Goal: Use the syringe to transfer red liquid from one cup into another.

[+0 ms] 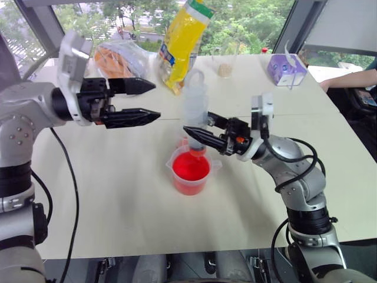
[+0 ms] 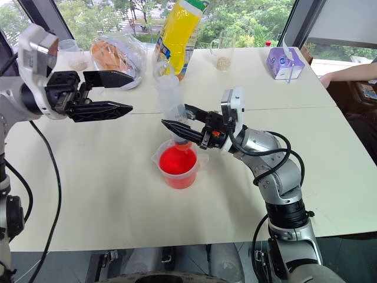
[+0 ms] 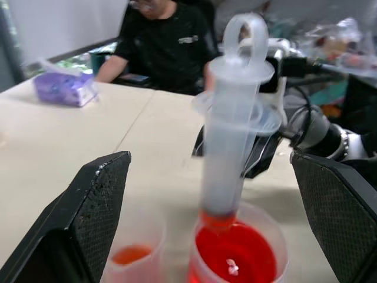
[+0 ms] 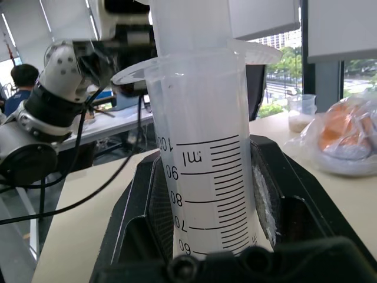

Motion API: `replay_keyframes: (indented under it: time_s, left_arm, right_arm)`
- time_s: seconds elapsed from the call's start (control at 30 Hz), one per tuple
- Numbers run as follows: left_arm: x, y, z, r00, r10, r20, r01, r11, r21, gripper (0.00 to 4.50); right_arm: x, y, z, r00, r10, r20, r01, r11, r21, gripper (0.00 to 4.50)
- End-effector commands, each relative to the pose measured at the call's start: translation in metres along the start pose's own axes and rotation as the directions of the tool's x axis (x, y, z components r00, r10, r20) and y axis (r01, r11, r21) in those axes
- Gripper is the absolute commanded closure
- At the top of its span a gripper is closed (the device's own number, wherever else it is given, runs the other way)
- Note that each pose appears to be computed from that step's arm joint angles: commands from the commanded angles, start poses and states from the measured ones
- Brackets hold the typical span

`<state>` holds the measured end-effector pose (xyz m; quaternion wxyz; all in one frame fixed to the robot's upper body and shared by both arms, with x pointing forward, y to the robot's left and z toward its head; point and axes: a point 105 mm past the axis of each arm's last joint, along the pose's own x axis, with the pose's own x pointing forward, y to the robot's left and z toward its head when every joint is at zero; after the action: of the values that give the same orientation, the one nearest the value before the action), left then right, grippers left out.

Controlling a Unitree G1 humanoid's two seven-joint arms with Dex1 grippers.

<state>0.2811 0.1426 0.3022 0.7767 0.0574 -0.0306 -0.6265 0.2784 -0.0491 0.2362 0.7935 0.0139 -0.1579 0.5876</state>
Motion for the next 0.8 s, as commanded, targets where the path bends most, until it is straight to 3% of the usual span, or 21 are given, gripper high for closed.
replay_keyframes:
  time_s: [0.03,0.2,0.3,0.5,0.8]
  left_arm:
    - [-0.008,0.001,0.016,0.999,0.042,0.024,-0.044,0.995,0.087,0.05]
    - [-0.008,0.005,0.018,0.997,0.061,0.038,-0.064,0.993,0.1,0.05]
    - [-0.007,0.005,0.019,0.997,0.064,0.044,-0.068,0.992,0.107,0.05]
    - [-0.005,0.007,0.022,0.995,0.079,0.067,-0.087,0.988,0.125,0.05]
    - [0.003,0.028,0.026,0.987,0.13,0.099,-0.144,0.978,0.148,0.05]
  right_arm:
    - [0.007,0.004,0.032,0.996,0.053,0.07,-0.051,0.998,-0.038,3.02]
    - [0.021,-0.021,0.067,0.988,0.043,0.145,-0.038,0.999,-0.036,3.02]
    - [0.029,-0.045,0.074,0.985,0.017,0.173,-0.014,1.0,-0.021,3.02]
    - [0.044,-0.079,0.035,0.989,-0.033,0.147,0.031,0.999,0.016,3.02]
    - [0.046,-0.081,0.0,0.993,-0.046,0.104,0.045,0.999,0.011,3.02]
